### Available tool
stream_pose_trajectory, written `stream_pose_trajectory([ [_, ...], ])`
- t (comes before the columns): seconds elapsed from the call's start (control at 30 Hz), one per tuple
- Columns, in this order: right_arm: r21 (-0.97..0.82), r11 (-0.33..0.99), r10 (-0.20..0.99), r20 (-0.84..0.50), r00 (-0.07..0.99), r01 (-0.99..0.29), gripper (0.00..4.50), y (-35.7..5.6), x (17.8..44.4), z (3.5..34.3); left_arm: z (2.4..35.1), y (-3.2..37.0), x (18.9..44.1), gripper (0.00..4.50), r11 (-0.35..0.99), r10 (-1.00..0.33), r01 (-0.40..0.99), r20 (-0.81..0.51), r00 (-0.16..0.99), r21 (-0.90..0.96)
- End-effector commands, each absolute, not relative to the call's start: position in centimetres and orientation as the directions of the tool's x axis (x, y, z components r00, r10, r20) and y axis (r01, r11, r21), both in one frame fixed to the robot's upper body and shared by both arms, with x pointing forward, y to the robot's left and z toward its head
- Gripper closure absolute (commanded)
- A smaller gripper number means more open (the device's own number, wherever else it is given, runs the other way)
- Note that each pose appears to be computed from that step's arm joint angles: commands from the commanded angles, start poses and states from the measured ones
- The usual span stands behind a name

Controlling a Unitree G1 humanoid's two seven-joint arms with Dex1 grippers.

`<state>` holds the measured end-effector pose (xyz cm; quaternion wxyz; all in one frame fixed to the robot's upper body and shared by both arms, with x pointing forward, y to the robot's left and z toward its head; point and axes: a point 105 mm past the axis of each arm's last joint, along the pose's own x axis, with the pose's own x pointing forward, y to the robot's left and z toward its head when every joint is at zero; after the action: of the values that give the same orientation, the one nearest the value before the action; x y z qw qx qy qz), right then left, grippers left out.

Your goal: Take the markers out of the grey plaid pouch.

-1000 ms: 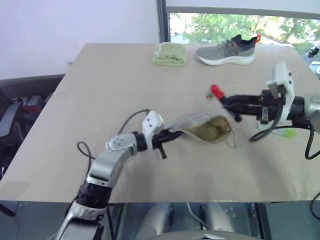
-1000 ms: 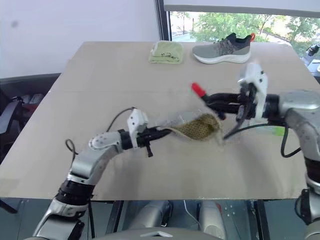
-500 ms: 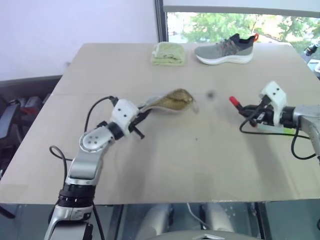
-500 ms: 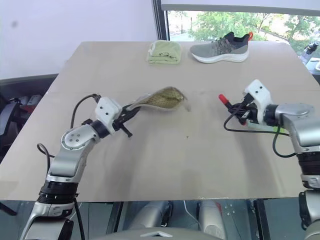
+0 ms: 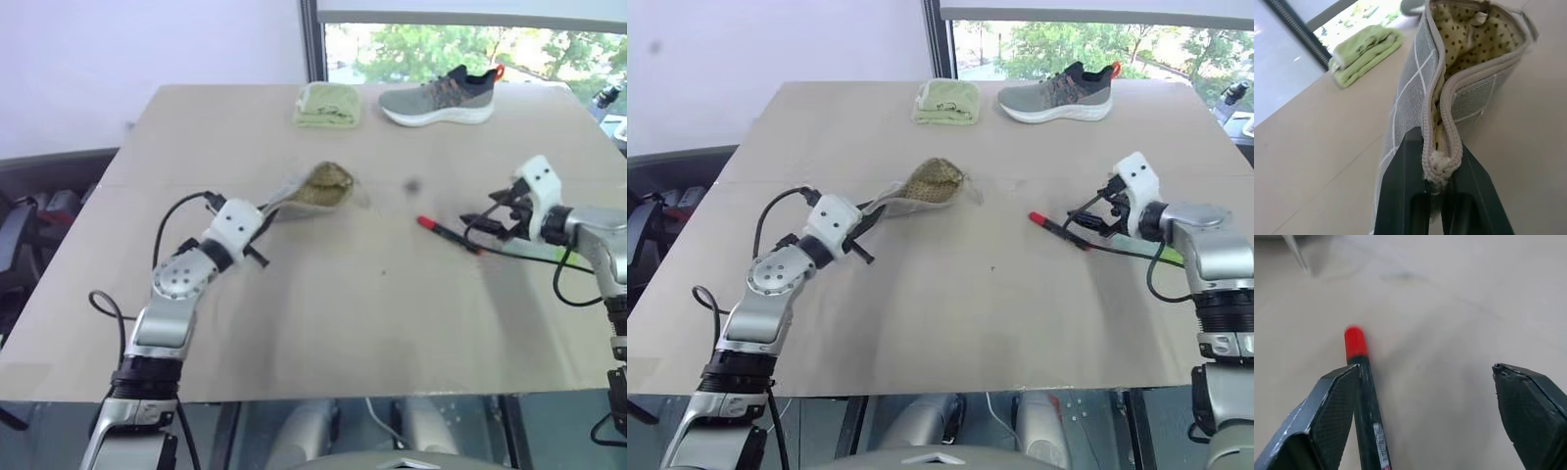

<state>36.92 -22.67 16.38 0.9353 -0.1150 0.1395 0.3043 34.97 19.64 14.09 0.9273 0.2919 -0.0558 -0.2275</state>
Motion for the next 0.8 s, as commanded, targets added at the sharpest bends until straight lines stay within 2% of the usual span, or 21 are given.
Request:
stream_pose_trajectory([
  [0.03,-0.12,0.782,0.572,-0.25,0.781,-0.611,0.0,-22.9,35.6,18.0,14.8,21.9,34.5,3.7,0.719,-0.398,0.311,0.002,0.917,0.621],
  [0.1,-0.112,0.78,0.574,-0.263,0.775,-0.615,0.0,-23.3,34.8,17.5,14.5,22.6,34.2,2.92,0.691,-0.374,0.283,-0.007,0.928,0.665],
  [0.13,-0.118,0.78,0.569,-0.276,0.775,-0.614,0.0,-23.5,34.4,17.3,14.4,23.0,34.2,2.24,0.675,-0.354,0.259,-0.005,0.935,0.691],
  [0.17,-0.117,0.785,0.561,-0.282,0.778,-0.609,0.0,-23.8,34.0,17.1,14.4,23.3,34.1,1.94,0.671,-0.338,0.24,0.001,0.941,0.702],
  [0.23,-0.102,0.794,0.555,-0.281,0.783,-0.599,0.0,-24.2,33.5,17.1,14.3,23.6,33.9,1.03,0.68,-0.314,0.217,0.01,0.949,0.7],
  [0.27,-0.093,0.795,0.556,-0.28,0.782,-0.599,0.0,-24.3,33.1,17.1,14.2,23.6,33.8,0.81,0.68,-0.307,0.213,0.009,0.952,0.701],
  [0.3,-0.086,0.794,0.561,-0.279,0.779,-0.602,0.0,-24.4,32.8,17.1,14.0,23.6,33.5,0.24,0.68,-0.304,0.214,0.003,0.953,0.701],
  [0.37,-0.061,0.781,0.587,-0.27,0.763,-0.622,0.0,-24.3,31.9,17.2,13.5,23.1,32.7,0.04,0.703,-0.325,0.246,-0.006,0.946,0.667],
  [0.47,0.01,0.7,0.693,-0.248,0.677,-0.714,0.0,-23.3,29.1,17.0,11.6,21.4,29.8,0.04,0.776,-0.428,0.417,-0.09,0.899,0.473],
  [0.6,0.081,0.641,0.752,-0.262,0.604,-0.763,0.0,-23.2,26.2,15.3,9.9,19.4,25.5,0.04,0.788,-0.559,0.585,-0.178,0.81,0.189],
  [0.7,0.087,0.617,0.765,-0.297,0.571,-0.782,0.0,-23.6,24.8,13.4,8.6,19.2,23.5,0.04,0.799,-0.564,0.596,-0.246,0.788,0.078],
  [0.8,0.105,0.622,0.767,-0.277,0.578,-0.776,0.0,-24.2,24.2,12.2,7.3,19.3,21.4,0.04,0.805,-0.572,0.594,-0.288,0.768,-0.014],
])
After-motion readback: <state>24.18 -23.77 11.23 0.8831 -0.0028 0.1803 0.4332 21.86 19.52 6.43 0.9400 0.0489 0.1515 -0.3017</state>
